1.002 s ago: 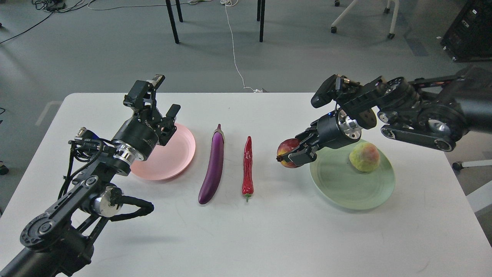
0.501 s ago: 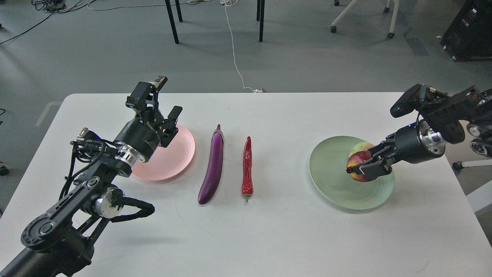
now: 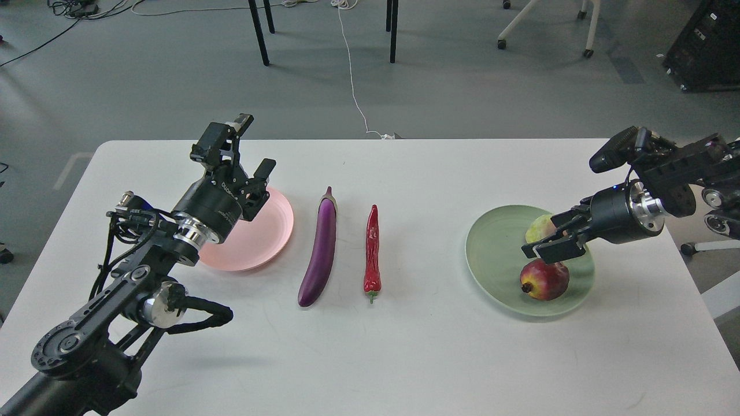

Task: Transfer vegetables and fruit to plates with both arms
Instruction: 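Lift the right gripper away from the green plate, then reach the left gripper down and grasp the red chili pepper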

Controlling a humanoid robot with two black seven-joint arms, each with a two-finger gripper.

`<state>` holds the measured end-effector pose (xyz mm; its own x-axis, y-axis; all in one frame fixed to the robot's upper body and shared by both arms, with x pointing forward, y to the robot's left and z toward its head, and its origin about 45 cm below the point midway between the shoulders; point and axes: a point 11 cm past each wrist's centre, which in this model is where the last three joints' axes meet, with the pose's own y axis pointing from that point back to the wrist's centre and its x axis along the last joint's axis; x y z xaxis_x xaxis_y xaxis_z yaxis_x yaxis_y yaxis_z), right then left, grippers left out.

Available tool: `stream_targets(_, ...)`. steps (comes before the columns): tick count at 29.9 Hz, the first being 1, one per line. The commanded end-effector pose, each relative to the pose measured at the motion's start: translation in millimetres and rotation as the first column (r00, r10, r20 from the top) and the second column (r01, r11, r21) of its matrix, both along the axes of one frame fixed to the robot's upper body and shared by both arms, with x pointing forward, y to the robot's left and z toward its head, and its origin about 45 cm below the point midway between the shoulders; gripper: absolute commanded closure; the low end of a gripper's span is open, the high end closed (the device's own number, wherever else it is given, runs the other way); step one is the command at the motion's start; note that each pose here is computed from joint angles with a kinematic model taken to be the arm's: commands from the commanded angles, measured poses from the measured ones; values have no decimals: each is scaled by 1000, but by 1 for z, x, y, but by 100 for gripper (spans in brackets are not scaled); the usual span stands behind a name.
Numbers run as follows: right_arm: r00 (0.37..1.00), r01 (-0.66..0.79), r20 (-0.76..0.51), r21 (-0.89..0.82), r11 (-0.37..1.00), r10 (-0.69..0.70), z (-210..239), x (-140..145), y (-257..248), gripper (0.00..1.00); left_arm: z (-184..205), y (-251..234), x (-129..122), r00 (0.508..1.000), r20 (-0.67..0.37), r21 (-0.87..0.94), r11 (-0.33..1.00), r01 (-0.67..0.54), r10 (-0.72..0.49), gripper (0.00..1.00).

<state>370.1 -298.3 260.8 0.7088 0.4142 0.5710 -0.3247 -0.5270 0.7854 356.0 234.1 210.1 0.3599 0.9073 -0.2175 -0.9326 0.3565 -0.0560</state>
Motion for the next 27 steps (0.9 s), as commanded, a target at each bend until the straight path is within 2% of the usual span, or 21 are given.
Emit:
stream_targets(1,976,215,-102,322,922,-192,19,9,17,3,4,4,1,1000,10,22,1000,5,-6,1)
stream_targets(3,925,379,-239,509,773,-297,25,14,23,3,5,5,1,1000,14,43,999,14,-15,1)
stream_targets(6,819,573,-428,652,496,-383,25,25,16,3,6,3,1,999,17,63,998,30,-31,1)
stream_targets(10,653,729,-665,681,63,-364,4,34,0,3,9,-4,-2,995,53,153,986,70,-79,1)
stream_targets(12,581,748,-741,649,-139,-338,-12,35,-20,3,8,-19,-7,984,81,258,957,133,-158,1)
stream_targets(14,533,733,-791,609,-303,-299,-26,33,-37,3,7,-39,-16,951,102,399,887,231,-293,1)
stream_targets(16,512,720,-814,580,-380,-274,-36,25,-49,3,5,-57,-25,892,95,559,765,320,-442,1)
stream_targets(18,494,719,-829,559,-414,-262,-44,17,-59,3,1,-73,-30,814,60,730,581,360,-578,1)
stream_targets(22,482,714,-836,549,-435,-263,-48,10,-70,3,6,-105,-21,652,-72,941,165,295,-755,1)
stream_targets(27,472,696,-836,548,-464,-280,-48,5,-85,3,5,-126,8,608,-272,957,-145,250,-746,1)
